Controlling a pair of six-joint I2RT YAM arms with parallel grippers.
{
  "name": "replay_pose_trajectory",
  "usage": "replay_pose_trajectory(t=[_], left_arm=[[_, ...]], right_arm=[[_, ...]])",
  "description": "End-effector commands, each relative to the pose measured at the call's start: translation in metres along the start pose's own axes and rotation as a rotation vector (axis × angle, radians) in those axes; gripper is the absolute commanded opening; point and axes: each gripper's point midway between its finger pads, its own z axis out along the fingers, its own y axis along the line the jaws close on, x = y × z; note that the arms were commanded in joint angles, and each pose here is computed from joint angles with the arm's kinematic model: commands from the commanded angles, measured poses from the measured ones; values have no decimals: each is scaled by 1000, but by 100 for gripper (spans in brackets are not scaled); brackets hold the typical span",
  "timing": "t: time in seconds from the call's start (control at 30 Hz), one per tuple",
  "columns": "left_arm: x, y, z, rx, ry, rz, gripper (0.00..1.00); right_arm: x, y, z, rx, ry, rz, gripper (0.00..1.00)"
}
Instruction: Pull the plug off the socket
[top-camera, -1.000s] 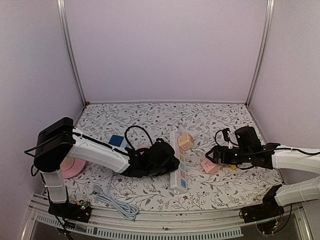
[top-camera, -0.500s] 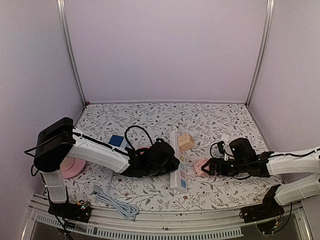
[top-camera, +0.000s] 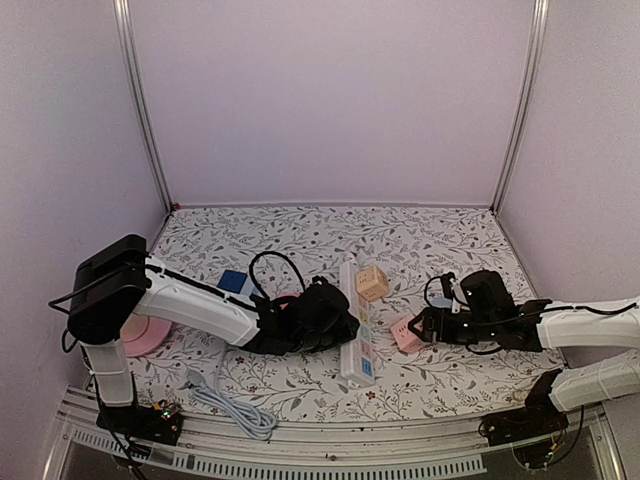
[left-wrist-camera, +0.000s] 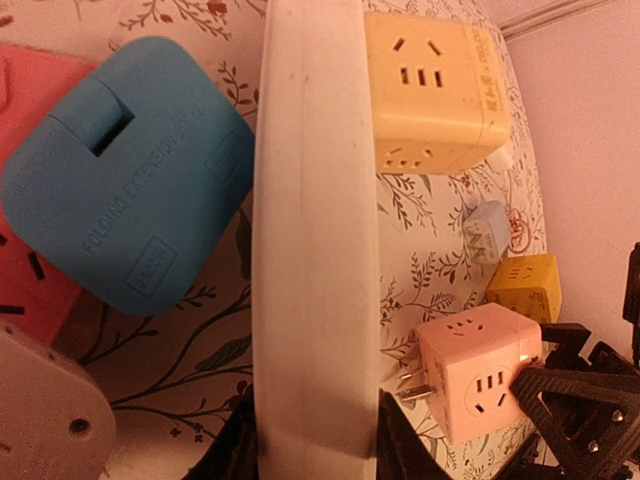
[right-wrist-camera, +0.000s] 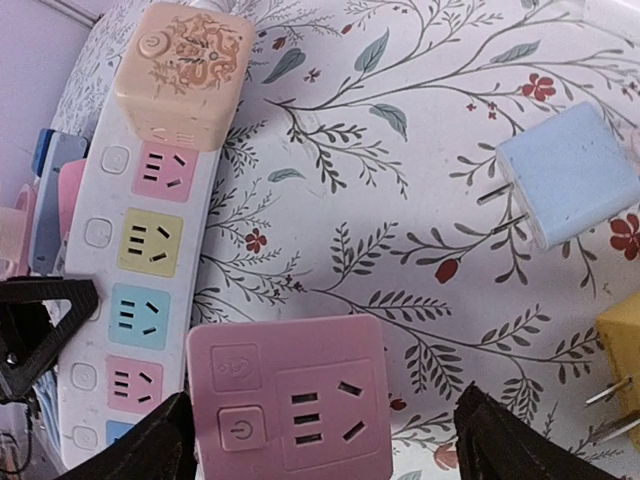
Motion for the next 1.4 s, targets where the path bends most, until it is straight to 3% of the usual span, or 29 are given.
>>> replay_pose_trajectory(t=[0.0, 0.23, 0.4, 0.53, 1.0, 1.37], left_arm=[[4, 37, 7, -109, 2, 79, 0], [4, 37, 6, -108, 0, 78, 0], [3, 36, 6, -105, 1, 79, 0], [4, 34, 7, -98, 1, 83, 0], [8, 25, 10, -66, 24, 108, 0], [15, 26, 8, -50, 41, 114, 0]], right_arm=[[-16, -3, -3, 42, -47, 4, 82], [-17, -6, -1, 50, -44, 5, 50], [-16, -5, 0, 45, -34, 1, 49], [-27, 9, -4, 7, -51, -16, 52], [-72, 72, 25, -162, -53, -58, 94], [-80, 69, 55, -212, -27, 20, 100]])
